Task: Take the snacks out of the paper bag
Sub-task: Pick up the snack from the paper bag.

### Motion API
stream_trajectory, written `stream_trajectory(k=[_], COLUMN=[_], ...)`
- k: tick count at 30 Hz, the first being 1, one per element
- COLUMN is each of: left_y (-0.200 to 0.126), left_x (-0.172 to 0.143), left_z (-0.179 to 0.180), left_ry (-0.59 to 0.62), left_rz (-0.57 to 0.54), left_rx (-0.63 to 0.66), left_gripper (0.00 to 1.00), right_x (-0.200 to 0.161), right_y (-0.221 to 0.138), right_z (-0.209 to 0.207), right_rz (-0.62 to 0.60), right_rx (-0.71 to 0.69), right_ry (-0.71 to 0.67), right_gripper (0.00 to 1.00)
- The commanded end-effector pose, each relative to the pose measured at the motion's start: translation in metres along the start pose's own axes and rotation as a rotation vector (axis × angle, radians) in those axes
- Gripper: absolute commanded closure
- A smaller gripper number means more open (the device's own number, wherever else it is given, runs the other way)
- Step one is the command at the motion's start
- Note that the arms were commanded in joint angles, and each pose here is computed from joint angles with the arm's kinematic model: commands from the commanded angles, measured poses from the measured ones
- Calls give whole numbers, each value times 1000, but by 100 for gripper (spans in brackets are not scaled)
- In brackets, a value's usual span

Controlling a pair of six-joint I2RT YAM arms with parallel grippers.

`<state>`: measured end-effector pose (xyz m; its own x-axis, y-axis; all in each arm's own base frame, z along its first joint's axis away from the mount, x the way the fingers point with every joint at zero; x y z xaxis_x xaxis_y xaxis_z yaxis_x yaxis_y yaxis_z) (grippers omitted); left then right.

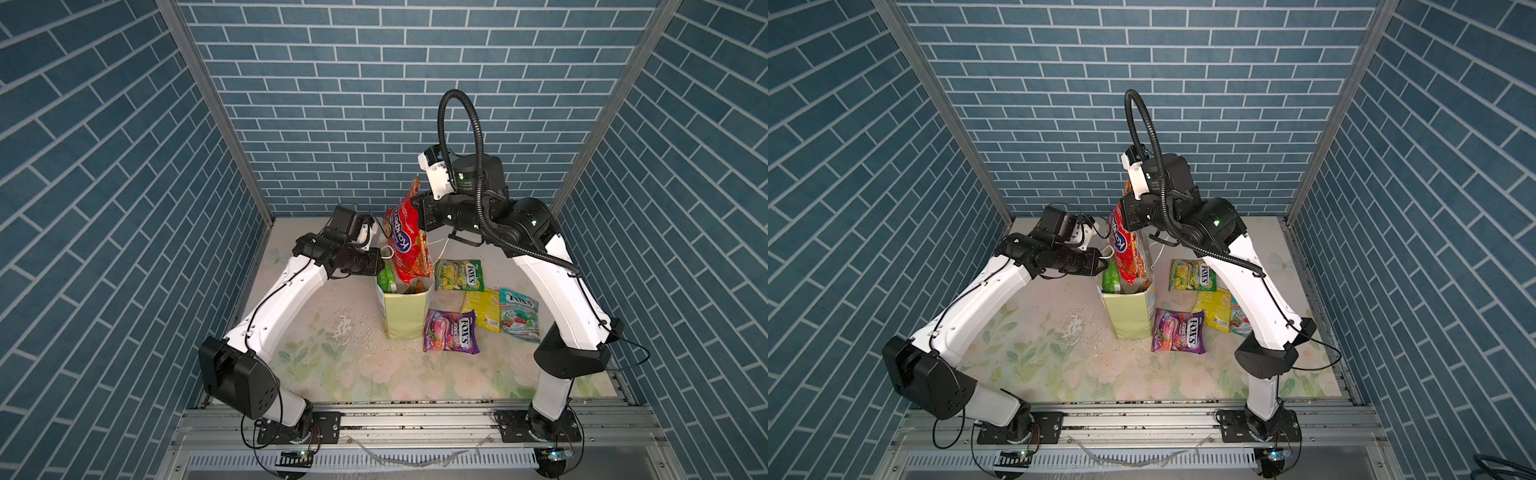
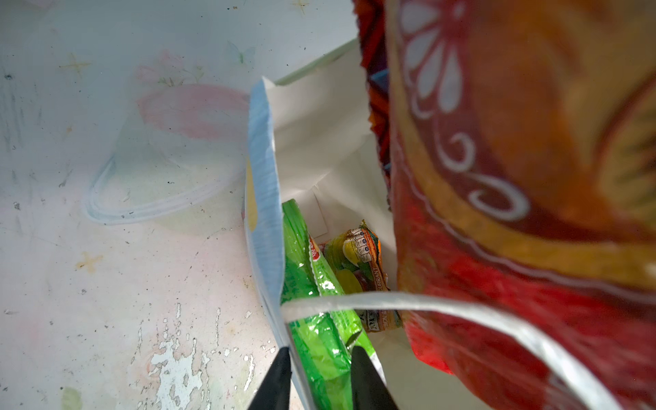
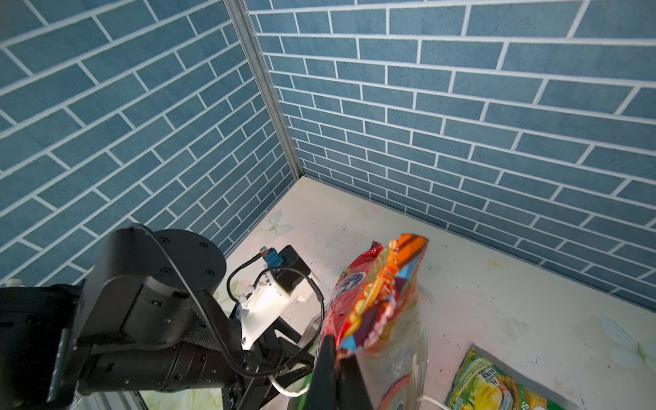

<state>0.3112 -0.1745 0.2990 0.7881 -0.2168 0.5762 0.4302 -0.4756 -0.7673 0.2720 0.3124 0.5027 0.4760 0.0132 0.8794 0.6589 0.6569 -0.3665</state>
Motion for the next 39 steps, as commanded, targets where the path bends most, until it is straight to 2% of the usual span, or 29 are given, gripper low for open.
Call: stream_trajectory(k=[1, 15, 23, 30, 39], left_y=[-6, -26, -48, -54, -41], left_x=[0, 7, 12, 12, 4], left_z=[-3, -6, -9, -8, 1], left_ry=[19, 19, 23, 22, 13], left_rz=[-3, -70, -136, -146, -130], left_rx=[5, 23, 45, 57, 88], left_gripper=[69, 63, 62, 62, 62], right_x=[58, 66, 77, 83, 85], right_y=[-60, -71, -88, -103, -126], right_z=[16, 12, 11, 15, 25], right_rz=[-285, -327, -391, -423, -440], right_rx=[111, 99, 102, 170, 273], right_ry=[-16, -32, -52, -52, -56], right_gripper=[100, 100, 100, 100, 100])
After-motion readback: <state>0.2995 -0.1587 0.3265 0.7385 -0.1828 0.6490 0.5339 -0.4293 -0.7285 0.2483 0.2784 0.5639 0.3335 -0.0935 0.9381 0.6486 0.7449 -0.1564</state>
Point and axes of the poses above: each gripper's point midway between its finger pads, its own y axis out along the fingers, its own z axis along the line the jaws close on, x = y × z, the point moved 6 cm from there along -y, back along the fingers, and after that the axes turned 9 degrees about y, right-handed, at the moved point
